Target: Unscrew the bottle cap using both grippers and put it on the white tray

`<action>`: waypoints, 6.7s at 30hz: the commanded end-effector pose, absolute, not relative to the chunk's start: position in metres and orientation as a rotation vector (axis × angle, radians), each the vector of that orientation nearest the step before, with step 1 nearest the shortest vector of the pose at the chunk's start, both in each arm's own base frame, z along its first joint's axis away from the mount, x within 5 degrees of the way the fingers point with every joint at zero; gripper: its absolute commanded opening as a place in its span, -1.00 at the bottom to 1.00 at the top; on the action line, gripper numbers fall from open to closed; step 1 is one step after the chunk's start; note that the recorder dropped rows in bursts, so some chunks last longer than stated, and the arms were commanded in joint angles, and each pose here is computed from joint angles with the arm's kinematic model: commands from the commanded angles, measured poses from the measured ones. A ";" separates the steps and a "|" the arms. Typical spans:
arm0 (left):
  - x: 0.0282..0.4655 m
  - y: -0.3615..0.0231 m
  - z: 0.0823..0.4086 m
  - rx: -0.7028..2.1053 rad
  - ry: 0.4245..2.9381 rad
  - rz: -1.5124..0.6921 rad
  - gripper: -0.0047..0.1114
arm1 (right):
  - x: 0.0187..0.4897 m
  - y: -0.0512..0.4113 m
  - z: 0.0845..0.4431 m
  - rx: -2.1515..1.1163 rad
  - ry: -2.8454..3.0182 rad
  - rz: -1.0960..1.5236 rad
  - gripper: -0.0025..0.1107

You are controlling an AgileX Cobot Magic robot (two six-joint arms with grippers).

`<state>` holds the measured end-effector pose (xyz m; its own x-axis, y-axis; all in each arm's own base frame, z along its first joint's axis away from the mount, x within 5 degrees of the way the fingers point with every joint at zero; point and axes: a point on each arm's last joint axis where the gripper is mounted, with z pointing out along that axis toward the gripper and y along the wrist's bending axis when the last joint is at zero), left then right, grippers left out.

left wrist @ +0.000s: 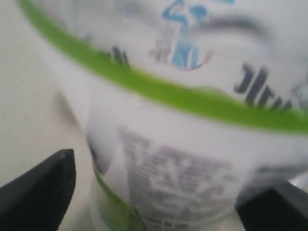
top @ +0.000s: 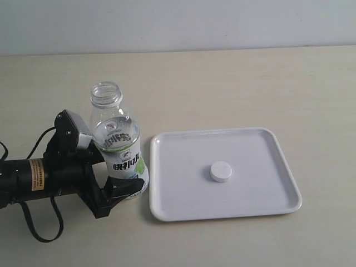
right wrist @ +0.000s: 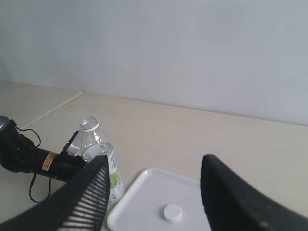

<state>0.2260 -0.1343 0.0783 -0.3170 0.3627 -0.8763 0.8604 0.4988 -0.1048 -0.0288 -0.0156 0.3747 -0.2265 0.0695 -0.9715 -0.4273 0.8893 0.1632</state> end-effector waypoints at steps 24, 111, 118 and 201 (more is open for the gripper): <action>0.225 -0.128 0.083 1.129 1.929 -0.623 0.50 | -0.041 -0.030 0.334 -0.388 1.897 0.245 0.00; 0.232 -0.038 0.160 0.328 2.111 -0.382 -0.87 | -0.043 -0.026 0.334 -0.397 1.903 0.312 0.00; 0.215 -0.032 0.174 0.251 1.971 -0.413 -0.88 | -0.043 -0.025 0.335 -0.355 1.900 0.359 -0.19; 0.137 -0.028 0.179 0.209 1.845 -0.337 -0.88 | 0.056 0.003 0.210 -0.026 1.520 0.031 -0.95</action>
<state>0.1383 -0.0281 0.1796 -0.2958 -0.0276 -0.9548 0.3153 0.9407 -0.1249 0.0565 0.0034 0.2104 0.0412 0.0202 -0.9989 -0.0514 0.9985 0.0181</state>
